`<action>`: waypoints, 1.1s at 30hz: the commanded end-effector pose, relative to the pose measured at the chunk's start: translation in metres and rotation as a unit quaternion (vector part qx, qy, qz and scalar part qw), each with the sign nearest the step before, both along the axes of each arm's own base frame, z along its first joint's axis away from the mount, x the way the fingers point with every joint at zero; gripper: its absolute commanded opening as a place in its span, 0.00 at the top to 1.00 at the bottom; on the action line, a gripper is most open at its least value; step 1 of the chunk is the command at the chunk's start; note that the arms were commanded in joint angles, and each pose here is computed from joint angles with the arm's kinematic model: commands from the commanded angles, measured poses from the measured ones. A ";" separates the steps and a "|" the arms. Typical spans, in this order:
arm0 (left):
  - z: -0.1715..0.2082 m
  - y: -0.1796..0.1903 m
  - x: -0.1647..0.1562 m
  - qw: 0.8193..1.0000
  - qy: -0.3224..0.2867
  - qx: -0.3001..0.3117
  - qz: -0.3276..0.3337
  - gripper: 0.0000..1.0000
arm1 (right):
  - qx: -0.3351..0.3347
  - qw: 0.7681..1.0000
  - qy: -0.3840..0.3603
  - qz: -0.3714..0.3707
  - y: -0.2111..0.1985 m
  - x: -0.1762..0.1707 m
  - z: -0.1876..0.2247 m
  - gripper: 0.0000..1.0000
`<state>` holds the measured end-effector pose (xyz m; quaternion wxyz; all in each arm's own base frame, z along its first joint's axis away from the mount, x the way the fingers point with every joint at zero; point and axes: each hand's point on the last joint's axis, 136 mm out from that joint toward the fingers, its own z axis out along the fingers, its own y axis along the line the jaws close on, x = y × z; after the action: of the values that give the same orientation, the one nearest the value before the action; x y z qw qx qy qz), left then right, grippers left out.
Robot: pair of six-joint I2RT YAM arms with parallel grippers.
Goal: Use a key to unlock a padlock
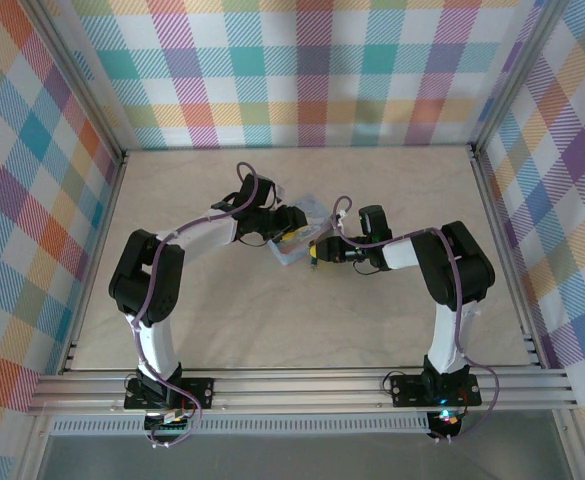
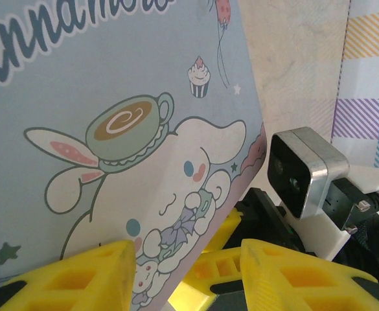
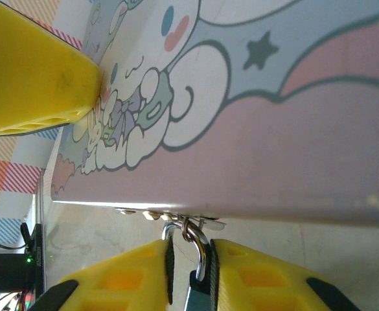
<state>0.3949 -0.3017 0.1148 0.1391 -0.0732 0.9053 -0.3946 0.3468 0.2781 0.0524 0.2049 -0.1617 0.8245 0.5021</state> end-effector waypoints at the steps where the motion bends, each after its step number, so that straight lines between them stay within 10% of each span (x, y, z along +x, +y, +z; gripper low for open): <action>1: 0.001 -0.004 -0.006 1.000 0.004 0.005 -0.006 0.54 | 0.019 0.999 -0.007 0.027 0.007 -0.008 0.006 0.80; 33: -0.019 0.009 -0.030 0.999 0.021 0.032 -0.002 0.54 | 0.014 1.000 -0.003 -0.028 -0.011 -0.002 0.011 1.00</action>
<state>0.3858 -0.2964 0.1129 0.1487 -0.0712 0.9073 -0.3867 0.3412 0.2685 0.0486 0.2047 -0.1410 0.8295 0.5002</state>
